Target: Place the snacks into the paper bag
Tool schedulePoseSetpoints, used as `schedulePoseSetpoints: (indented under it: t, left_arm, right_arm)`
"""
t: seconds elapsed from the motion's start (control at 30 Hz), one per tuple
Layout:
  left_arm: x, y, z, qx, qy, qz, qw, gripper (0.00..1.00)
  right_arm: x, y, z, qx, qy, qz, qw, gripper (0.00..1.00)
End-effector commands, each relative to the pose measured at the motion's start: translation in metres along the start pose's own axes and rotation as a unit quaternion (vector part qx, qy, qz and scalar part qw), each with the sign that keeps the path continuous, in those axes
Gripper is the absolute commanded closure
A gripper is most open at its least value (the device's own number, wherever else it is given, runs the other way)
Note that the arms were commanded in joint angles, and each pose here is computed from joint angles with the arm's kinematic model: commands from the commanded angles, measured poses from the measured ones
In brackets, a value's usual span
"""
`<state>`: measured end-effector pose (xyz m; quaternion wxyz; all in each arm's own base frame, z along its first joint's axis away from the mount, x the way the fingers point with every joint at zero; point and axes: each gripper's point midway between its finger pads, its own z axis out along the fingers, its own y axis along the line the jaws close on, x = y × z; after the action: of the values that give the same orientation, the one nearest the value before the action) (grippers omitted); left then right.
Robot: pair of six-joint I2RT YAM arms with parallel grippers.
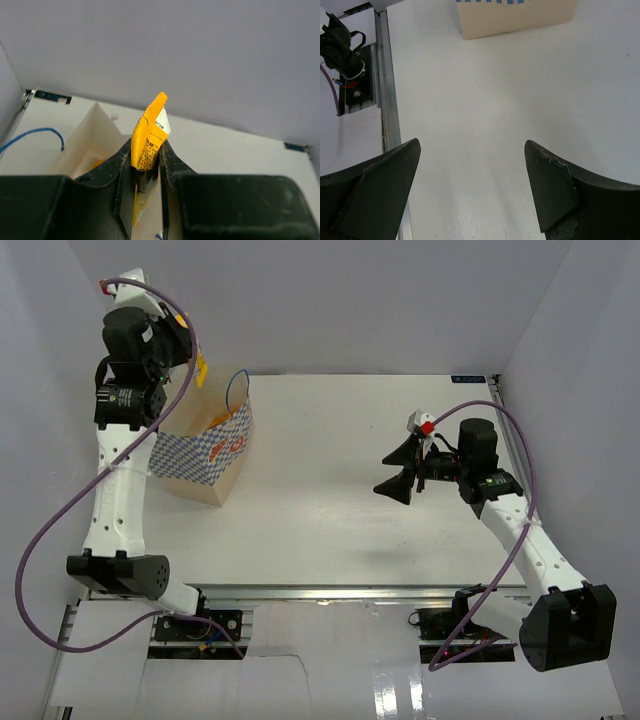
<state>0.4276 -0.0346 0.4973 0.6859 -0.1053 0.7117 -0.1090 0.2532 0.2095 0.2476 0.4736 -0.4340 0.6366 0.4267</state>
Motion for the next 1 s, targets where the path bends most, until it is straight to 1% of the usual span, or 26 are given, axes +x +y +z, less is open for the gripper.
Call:
schedulePoseSetpoints:
  t: [0.0,0.03,0.07,0.1,0.13,0.17,0.2,0.27,0.33,0.37,0.43,0.47,0.5,0.53,0.57,0.6,0.63,0.67,0.7,0.73,0.77,0.8,0.83,0.87,0.9,0.97]
  left_arm:
    - [0.048,0.024,0.015,-0.025,0.057,0.052,0.997,0.82]
    - [0.058,0.027,0.018,-0.025,0.067,0.055,0.996,0.8]
    - [0.079,0.03,0.021,-0.023,0.086,0.056,0.994,0.76]
    - [0.084,0.033,0.021,-0.024,0.091,0.057,0.994,0.71]
    - [0.084,0.033,0.017,-0.024,0.088,0.057,0.994,0.52]
    - [0.091,0.038,0.017,-0.032,0.089,0.057,0.994,0.42]
    - [0.09,0.039,0.015,-0.034,0.084,0.057,0.994,0.24]
    - [0.078,0.035,0.007,-0.029,0.066,0.055,0.996,0.09]
    - [0.067,0.028,0.001,-0.015,0.053,0.054,0.997,0.02]
    - [0.057,0.023,-0.005,-0.004,0.041,0.051,0.998,0.02]
    - [0.047,0.001,-0.016,0.049,0.034,0.041,0.997,0.02]
    - [0.033,-0.011,-0.031,0.079,0.014,0.038,0.996,0.02]
    - [0.04,-0.031,-0.042,0.14,0.025,0.036,0.989,0.02]
    - [0.034,-0.045,-0.053,0.18,0.011,0.034,0.983,0.02]
    - [0.023,-0.059,-0.079,0.22,-0.008,0.032,0.975,0.02]
    - [0.024,-0.07,-0.094,0.257,-0.011,0.029,0.966,0.02]
    - [0.046,-0.084,-0.108,0.316,0.01,0.013,0.949,0.02]
    - [0.053,-0.089,-0.122,0.342,0.014,0.005,0.94,0.02]
    - [0.049,-0.094,-0.15,0.365,-0.001,0.006,0.931,0.02]
    - [0.076,-0.093,-0.156,0.382,0.025,-0.003,0.924,0.02]
    - [0.083,-0.092,-0.166,0.387,0.033,-0.015,0.921,0.02]
    - [0.083,-0.093,-0.187,0.396,0.022,-0.012,0.918,0.02]
    - [0.107,-0.087,-0.19,0.394,0.047,-0.024,0.917,0.02]
    - [0.108,-0.086,-0.206,0.399,0.038,-0.022,0.916,0.02]
    - [0.129,-0.08,-0.206,0.392,0.061,-0.034,0.917,0.02]
    - [0.136,-0.076,-0.221,0.391,0.056,-0.036,0.918,0.02]
  right_arm:
    - [0.006,-0.005,-0.008,0.031,0.015,-0.017,0.999,0.1]
    - [0.008,-0.008,-0.009,0.043,0.02,-0.013,0.999,0.1]
    - [0.006,-0.012,-0.011,0.056,0.024,-0.01,0.998,0.1]
    - [0.007,-0.017,-0.013,0.071,0.03,-0.006,0.997,0.1]
    - [0.014,-0.023,-0.016,0.094,0.046,0.004,0.994,0.1]
    - [0.014,-0.028,-0.019,0.109,0.051,0.008,0.993,0.1]
    - [0.016,-0.034,-0.023,0.132,0.062,0.014,0.989,0.1]
    - [0.018,-0.041,-0.029,0.155,0.073,0.02,0.985,0.1]
    - [0.019,-0.047,-0.036,0.18,0.086,0.023,0.98,0.1]
    - [0.019,-0.049,-0.039,0.192,0.09,0.024,0.977,0.1]
    - [0.016,-0.059,-0.049,0.231,0.097,0.018,0.968,0.1]
    - [0.015,-0.061,-0.053,0.245,0.1,0.017,0.964,0.1]
    - [0.014,-0.069,-0.061,0.278,0.105,0.016,0.955,0.1]
    - [0.011,-0.073,-0.067,0.295,0.105,0.014,0.949,0.1]
    - [0.012,-0.075,-0.072,0.309,0.11,0.016,0.945,0.1]
    - [0.009,-0.08,-0.08,0.336,0.112,0.012,0.935,0.1]
    - [0.006,-0.081,-0.084,0.345,0.113,0.009,0.932,0.1]
    - [0.006,-0.081,-0.087,0.351,0.117,0.006,0.929,0.1]
    - [0.003,-0.082,-0.093,0.363,0.118,-0.004,0.924,0.1]
    - [0.002,-0.083,-0.095,0.369,0.118,-0.006,0.922,0.1]
    - [0.001,-0.083,-0.097,0.375,0.117,-0.007,0.919,0.1]
    - [-0.002,-0.083,-0.102,0.388,0.114,-0.009,0.915,0.1]
    - [-0.003,-0.085,-0.107,0.408,0.107,0.002,0.907,0.1]
    - [-0.004,-0.086,-0.11,0.419,0.102,0.007,0.902,0.1]
    - [-0.001,-0.087,-0.111,0.43,0.098,0.022,0.897,0.1]
    - [-0.003,-0.092,-0.121,0.461,0.088,0.024,0.883,0.1]
